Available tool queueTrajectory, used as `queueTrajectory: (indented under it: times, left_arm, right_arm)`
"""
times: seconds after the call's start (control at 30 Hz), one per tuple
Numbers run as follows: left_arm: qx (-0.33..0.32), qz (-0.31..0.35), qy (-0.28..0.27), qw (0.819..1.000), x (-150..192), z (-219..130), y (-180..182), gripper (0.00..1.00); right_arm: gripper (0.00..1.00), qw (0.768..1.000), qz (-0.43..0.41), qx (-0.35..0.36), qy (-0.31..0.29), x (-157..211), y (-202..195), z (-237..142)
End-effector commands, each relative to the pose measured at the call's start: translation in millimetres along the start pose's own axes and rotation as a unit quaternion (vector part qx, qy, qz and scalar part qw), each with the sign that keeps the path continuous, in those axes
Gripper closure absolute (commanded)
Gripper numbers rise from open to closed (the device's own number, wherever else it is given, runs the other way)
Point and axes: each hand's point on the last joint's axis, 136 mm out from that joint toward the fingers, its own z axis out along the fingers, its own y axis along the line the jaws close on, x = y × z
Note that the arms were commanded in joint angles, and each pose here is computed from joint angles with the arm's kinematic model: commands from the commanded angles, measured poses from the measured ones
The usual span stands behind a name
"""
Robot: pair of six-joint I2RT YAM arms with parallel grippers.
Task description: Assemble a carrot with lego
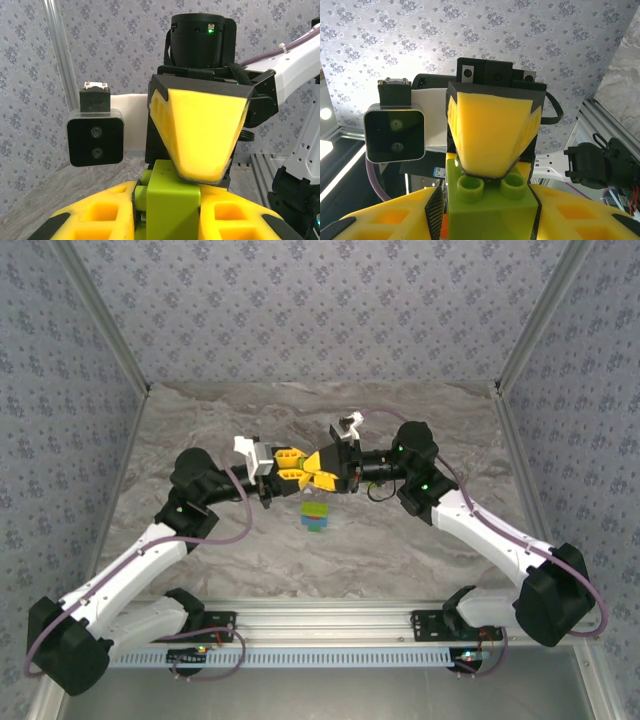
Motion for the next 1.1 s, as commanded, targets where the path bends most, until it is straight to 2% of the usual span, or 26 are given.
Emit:
queueTrajectory:
  times: [0.0,0.57,1.07]
  left_arm:
    - [0.015,0.023,-0.027,0.999,-27.5,-4.9,-9.6,0.74]
    - [0.022,0.019,-0.022,0.999,-27.0,-5.5,-12.6,0.75]
    - [0.016,0.024,-0.017,0.999,-25.2,-4.9,-10.3,0.74]
  right_arm:
    - [0.5,0.999,-0.043,-0.019,-0.004,-4.0,21.2,1.6]
    - [0.5,0.998,-0.055,-0.022,-0.014,-15.6,24.7,2.2]
    - [0.6,0.998,-0.057,-0.023,-0.007,-11.0,25.6,3.1]
